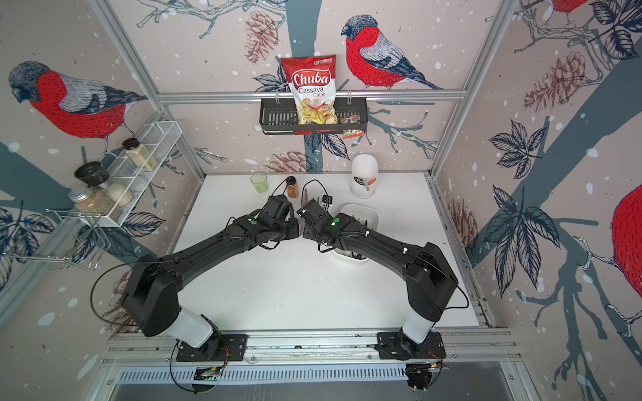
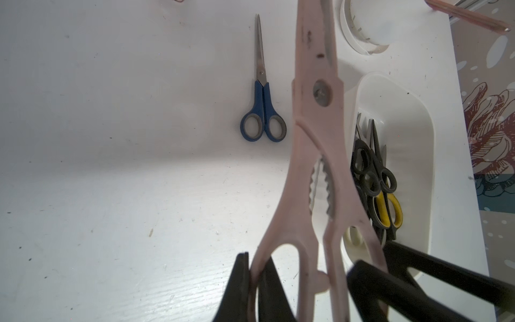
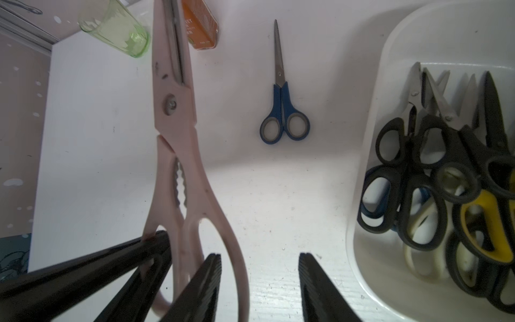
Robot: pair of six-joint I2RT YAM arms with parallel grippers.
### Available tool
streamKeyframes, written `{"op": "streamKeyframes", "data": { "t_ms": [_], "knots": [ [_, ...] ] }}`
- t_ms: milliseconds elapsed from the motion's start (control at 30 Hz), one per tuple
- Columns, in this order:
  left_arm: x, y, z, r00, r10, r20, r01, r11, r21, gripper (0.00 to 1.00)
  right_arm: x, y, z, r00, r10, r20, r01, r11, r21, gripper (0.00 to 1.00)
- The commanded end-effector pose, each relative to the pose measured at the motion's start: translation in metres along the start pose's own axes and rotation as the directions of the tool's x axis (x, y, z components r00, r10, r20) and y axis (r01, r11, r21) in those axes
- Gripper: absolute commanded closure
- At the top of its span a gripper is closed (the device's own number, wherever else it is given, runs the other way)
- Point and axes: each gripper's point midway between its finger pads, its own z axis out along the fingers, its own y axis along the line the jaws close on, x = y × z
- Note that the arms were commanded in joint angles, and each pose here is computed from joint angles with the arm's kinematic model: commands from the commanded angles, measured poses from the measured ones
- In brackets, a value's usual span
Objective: Take the scissors out of the storage box
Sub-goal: Pick up the scissors from the storage box, then place the scissors at the center of the board.
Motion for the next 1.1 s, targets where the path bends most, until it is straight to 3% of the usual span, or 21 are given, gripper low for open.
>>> {"op": "streamKeyframes", "data": {
  "t_ms": [0,267,467,800,1067],
  "knots": [
    [-0.005,0.007,0.006,1.0,-0.009,-0.004,0.009,1.0,0.005,0.98,-0.016,-0.008,-0.014,0.997,0.057,0.045,-0.054,0.997,-0.046,0.44],
    [-0.015,0.042,0.044,0.998,0.052,-0.022,-0.054,0.995,-0.088,0.99,-0.04,-0.077,-0.038,0.973,0.217,0.083,-0.212,0.975,-0.063,0.43],
    [-0.016,0.051,0.08,0.993,0.1,-0.067,-0.108,0.985,-0.136,1.0,-0.037,-0.114,-0.049,0.957,0.277,0.085,-0.274,0.961,-0.043,0.43],
    [-0.018,0.069,0.117,0.985,0.094,-0.142,-0.118,0.978,-0.173,1.0,-0.027,-0.141,-0.061,0.942,0.323,0.088,-0.321,0.946,-0.033,0.43],
    [-0.018,0.087,0.124,0.983,0.091,-0.157,-0.127,0.963,-0.239,0.99,-0.025,-0.152,-0.061,0.942,0.324,0.087,-0.324,0.946,-0.013,0.43]
  ]
}}
